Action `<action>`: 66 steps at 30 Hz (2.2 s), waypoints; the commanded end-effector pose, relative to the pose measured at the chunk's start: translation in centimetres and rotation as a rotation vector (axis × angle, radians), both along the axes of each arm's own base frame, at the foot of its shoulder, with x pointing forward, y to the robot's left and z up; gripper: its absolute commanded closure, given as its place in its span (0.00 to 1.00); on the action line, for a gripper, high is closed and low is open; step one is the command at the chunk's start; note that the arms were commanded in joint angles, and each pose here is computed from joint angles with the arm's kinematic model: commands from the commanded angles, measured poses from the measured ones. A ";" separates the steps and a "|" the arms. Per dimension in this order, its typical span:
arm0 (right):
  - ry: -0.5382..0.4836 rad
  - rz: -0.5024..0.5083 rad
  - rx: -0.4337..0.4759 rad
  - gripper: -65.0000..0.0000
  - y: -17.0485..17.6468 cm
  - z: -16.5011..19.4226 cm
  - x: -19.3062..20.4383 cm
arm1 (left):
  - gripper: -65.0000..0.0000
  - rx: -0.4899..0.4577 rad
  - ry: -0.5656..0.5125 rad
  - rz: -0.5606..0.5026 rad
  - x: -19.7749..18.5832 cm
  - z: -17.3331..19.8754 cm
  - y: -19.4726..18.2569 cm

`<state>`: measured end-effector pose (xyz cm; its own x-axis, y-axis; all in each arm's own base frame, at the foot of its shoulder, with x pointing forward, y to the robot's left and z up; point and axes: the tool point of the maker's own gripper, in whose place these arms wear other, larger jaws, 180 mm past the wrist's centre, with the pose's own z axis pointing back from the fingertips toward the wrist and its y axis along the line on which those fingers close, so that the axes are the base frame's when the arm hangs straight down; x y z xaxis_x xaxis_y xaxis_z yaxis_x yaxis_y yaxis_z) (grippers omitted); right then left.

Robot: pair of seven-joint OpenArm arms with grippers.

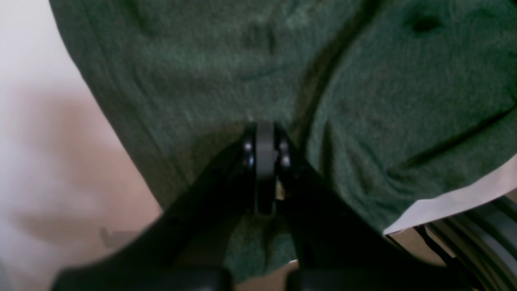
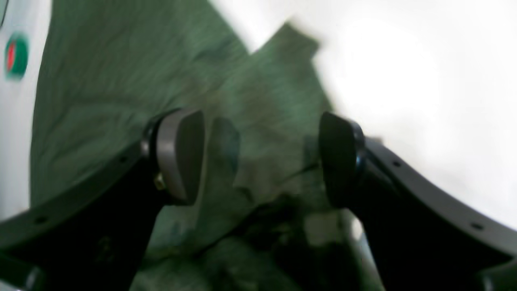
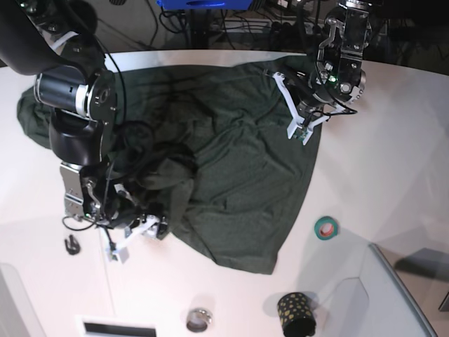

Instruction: Layout the t-shirt on the table in an organized manner, then fold the t-shirt properly

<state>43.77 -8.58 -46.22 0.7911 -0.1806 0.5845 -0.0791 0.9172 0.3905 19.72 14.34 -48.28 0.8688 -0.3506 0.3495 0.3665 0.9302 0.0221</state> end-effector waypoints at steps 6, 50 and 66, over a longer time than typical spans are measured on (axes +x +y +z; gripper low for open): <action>-0.005 -0.058 -0.011 0.37 -1.2 0.4 1.2 | 1.00 -0.006 -0.028 0.002 0.7 0.6 0.0; -0.046 -0.143 -0.036 0.97 -2.5 1.1 2.6 | 1.00 -0.005 -0.003 0.007 0.1 -0.3 0.1; -0.171 0.331 -0.228 1.00 0.6 9.6 -2.0 | 1.00 -0.005 -0.006 0.007 0.2 -0.2 0.1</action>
